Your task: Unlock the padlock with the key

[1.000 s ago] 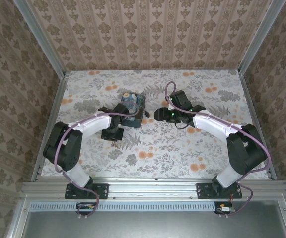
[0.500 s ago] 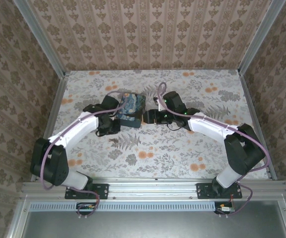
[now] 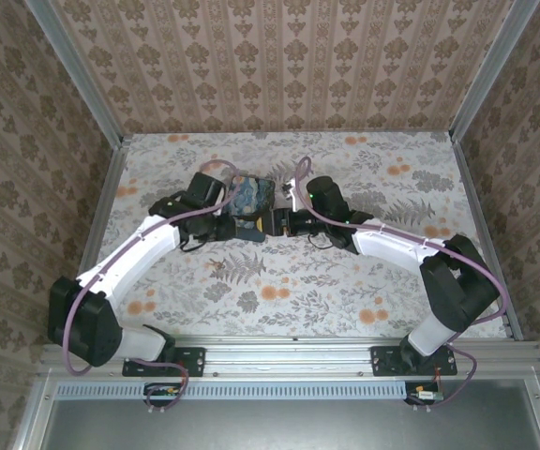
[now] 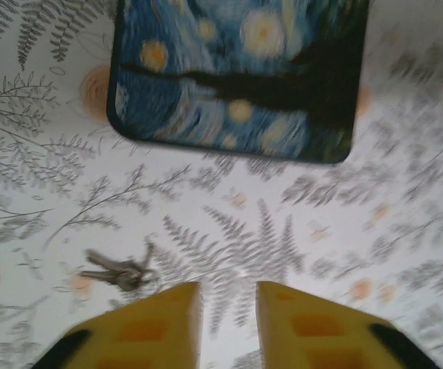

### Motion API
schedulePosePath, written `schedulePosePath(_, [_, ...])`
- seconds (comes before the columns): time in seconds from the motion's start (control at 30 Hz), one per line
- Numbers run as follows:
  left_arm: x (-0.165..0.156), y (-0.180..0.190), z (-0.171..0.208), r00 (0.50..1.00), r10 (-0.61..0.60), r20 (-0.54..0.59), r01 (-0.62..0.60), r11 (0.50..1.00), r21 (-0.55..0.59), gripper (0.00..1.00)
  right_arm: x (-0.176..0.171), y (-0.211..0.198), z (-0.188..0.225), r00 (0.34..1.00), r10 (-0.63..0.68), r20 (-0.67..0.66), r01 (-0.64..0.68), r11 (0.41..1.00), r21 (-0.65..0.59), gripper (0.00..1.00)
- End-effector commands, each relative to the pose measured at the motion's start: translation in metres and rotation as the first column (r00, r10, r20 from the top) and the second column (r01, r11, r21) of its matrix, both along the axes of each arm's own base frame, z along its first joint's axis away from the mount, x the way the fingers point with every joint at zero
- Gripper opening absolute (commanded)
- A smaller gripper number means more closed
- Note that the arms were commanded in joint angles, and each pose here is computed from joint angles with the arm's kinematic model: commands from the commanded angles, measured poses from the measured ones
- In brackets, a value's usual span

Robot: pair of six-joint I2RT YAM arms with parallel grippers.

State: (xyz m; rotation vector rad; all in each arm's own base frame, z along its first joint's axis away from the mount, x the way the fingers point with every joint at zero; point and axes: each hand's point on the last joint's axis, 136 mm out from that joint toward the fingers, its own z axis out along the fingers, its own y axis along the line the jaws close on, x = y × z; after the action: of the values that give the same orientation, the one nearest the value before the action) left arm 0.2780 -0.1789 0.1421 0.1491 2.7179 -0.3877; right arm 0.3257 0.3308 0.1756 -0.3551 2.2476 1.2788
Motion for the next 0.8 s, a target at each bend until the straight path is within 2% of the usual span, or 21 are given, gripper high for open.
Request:
schedulePosePath(0.0, [-0.020,0.020,-0.032,0.995,-0.089,-0.046,0.095,0.984,0.151,0.37,0.013,-0.026,-0.010,0.991,-0.130,-0.028,0.128,0.990,-0.052,0.57])
schedulePosePath(0.1, [-0.020,0.027,-0.053,0.995,-0.063,-0.075,0.077,0.976,0.201,0.40,0.022,-0.041,-0.010,0.980,-0.194,-0.037,0.191,0.980,-0.062,0.57])
schedulePosePath(0.17, [-0.020,0.036,-0.067,0.993,0.006,-0.117,0.022,0.972,0.234,0.42,0.025,-0.047,-0.006,0.976,-0.214,-0.032,0.211,0.975,-0.066,0.58])
schedulePosePath(0.23, [-0.020,0.042,-0.078,0.984,0.088,-0.155,-0.052,0.973,0.224,0.44,0.026,-0.050,-0.003,0.976,-0.217,-0.027,0.215,0.974,-0.070,0.58])
schedulePosePath(0.4, [-0.009,0.055,-0.089,0.940,0.279,-0.196,-0.262,0.959,0.112,0.44,0.025,-0.048,-0.003,0.979,-0.203,-0.035,0.200,0.977,-0.074,0.58])
schedulePosePath(0.6, [-0.007,0.068,-0.103,0.883,0.403,-0.241,-0.385,0.915,0.121,0.42,0.027,-0.044,-0.005,0.980,-0.191,-0.053,0.187,0.980,-0.071,0.58])
schedulePosePath(0.77, [0.000,0.067,-0.114,0.844,0.455,-0.286,-0.450,0.889,0.087,0.42,0.029,-0.041,-0.005,0.982,-0.180,-0.054,0.176,0.982,-0.073,0.58])
